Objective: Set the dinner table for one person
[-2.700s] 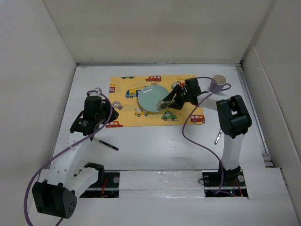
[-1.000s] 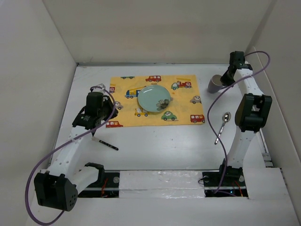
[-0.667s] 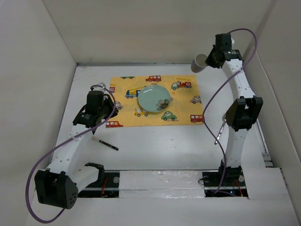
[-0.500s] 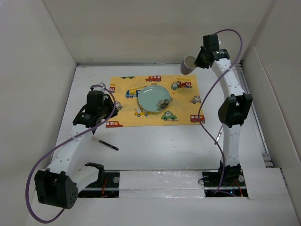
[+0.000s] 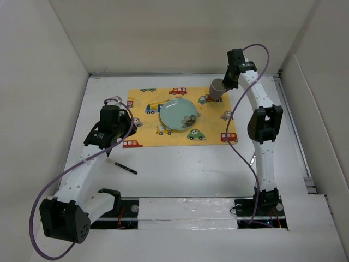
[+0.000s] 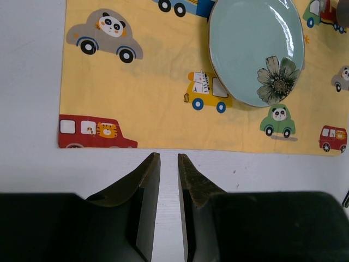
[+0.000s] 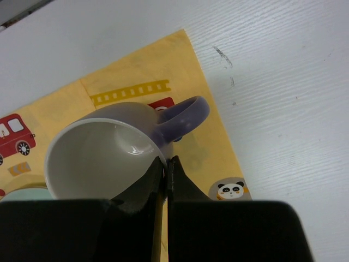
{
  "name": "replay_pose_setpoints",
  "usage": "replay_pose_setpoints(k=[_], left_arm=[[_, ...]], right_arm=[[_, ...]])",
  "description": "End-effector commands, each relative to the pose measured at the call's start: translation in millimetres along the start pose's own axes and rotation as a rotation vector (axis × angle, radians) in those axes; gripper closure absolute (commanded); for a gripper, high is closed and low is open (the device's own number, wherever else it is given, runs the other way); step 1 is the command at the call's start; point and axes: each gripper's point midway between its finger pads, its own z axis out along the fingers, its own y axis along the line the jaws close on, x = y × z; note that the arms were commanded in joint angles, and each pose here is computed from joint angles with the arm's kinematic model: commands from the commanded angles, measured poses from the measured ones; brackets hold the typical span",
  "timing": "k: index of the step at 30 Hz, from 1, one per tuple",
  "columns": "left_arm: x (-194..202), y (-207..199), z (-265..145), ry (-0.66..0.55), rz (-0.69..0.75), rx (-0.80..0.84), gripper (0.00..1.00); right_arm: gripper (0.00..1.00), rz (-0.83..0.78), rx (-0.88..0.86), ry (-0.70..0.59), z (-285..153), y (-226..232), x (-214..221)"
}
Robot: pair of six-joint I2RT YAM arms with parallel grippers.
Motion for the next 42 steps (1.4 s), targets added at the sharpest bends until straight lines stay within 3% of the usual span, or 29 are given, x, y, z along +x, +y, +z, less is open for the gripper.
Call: replay_pose_setpoints(k=[1,9,15,16,20,23,24,25,26,27,28,29,30,31,32,34,35,36,37,38,40,42], left_arm=[[-11.7,-4.8,-5.2,-0.056,-0.017,0.019,0.83],[-11.2,-4.5,-5.5,-0.056,-0.024,0.017,0.83],[-11.5,-4.3,-5.7,-0.057,-0.023,0.016,0.83],[-12.0,-4.3,-5.7,-0.059,-0.025,0.016,0.83],[-15.0,-8.5,-5.0,-0.058,-0.016,0.030,0.83],[-19.0,-12.6,-4.7,-0.057,-0.003,0.044,0.82],[-20.1,-13.0,-5.1,-0.058,0.009,0.045,0.82],[-22.1,-14.6,-6.1,-0.062,0.014,0.051,0.82],[-23.7,-14.9,-7.0,-0.069,0.017,0.051,0.82],[-23.2,-15.3,-7.2,-0.066,0.028,0.056,0.82],[-23.3,-15.8,-7.2,-0.066,0.033,0.059,0.83],[-22.0,-15.3,-6.9,-0.064,0.036,0.060,0.83],[-19.2,-16.7,-6.6,-0.055,0.043,0.074,0.83],[-19.1,-17.5,-6.7,-0.055,0.046,0.078,0.84],[-17.5,-18.0,-5.6,-0.048,0.049,0.084,0.84],[-15.2,-20.3,-5.9,-0.038,0.059,0.100,0.84],[-16.3,-21.6,-6.4,-0.040,0.064,0.107,0.84],[-14.0,-22.6,-6.6,-0.031,0.068,0.115,0.84],[-14.4,-23.8,-7.0,-0.031,0.073,0.122,0.84],[-13.9,-25.3,-7.3,-0.028,0.075,0.131,0.84],[-11.8,-27.2,-6.8,-0.017,0.080,0.144,0.84],[-8.7,-27.2,-5.7,-0.005,0.087,0.150,0.84]], right_arm=[[1.00,0.034,-0.052,-0.140,-34.9,8.3,-44.8],[1.00,0.040,-0.038,-0.105,-16.7,2.5,-34.2],[0.81,0.063,-0.093,-0.134,-29.6,14.6,-47.8],[0.72,0.074,-0.118,-0.134,-33.5,15.0,-52.3],[0.53,0.140,-0.238,-0.203,-76.7,14.9,-86.3],[0.50,0.193,-0.271,-0.248,-104.4,-6.6,-103.8],[0.55,0.212,-0.301,-0.335,-147.4,-14.1,-121.9],[0.84,0.222,-0.250,-0.272,-128.7,-33.8,-92.7],[0.98,0.258,-0.246,-0.315,-133.5,-48.4,-95.1],[1.00,0.279,-0.269,-0.383,-175.4,-59.6,-95.2],[1.00,0.301,-0.238,-0.385,-173.6,-76.5,-79.7],[1.00,0.316,-0.159,-0.273,-137.8,-105.2,-20.5],[1.00,0.347,-0.119,-0.252,-136.3,-134.7,18.5],[1.00,0.368,-0.131,-0.310,-155.8,-140.4,6.0],[1.00,0.382,-0.049,-0.216,-133.5,-165.8,57.3],[1.00,0.425,0.052,-0.199,-142.5,-200.9,92.4],[0.97,0.428,0.099,-0.151,-136.5,-214.9,122.2],[0.87,0.428,0.135,-0.118,-136.5,-225.2,139.9],[0.68,0.438,0.143,-0.117,-141.0,-231.5,147.2],[0.60,0.431,0.153,-0.087,-141.1,-233.7,158.5],[0.49,0.436,0.177,-0.038,-136.5,-240.7,178.6],[0.49,0.420,0.183,0.028,-127.3,-241.4,195.7]])
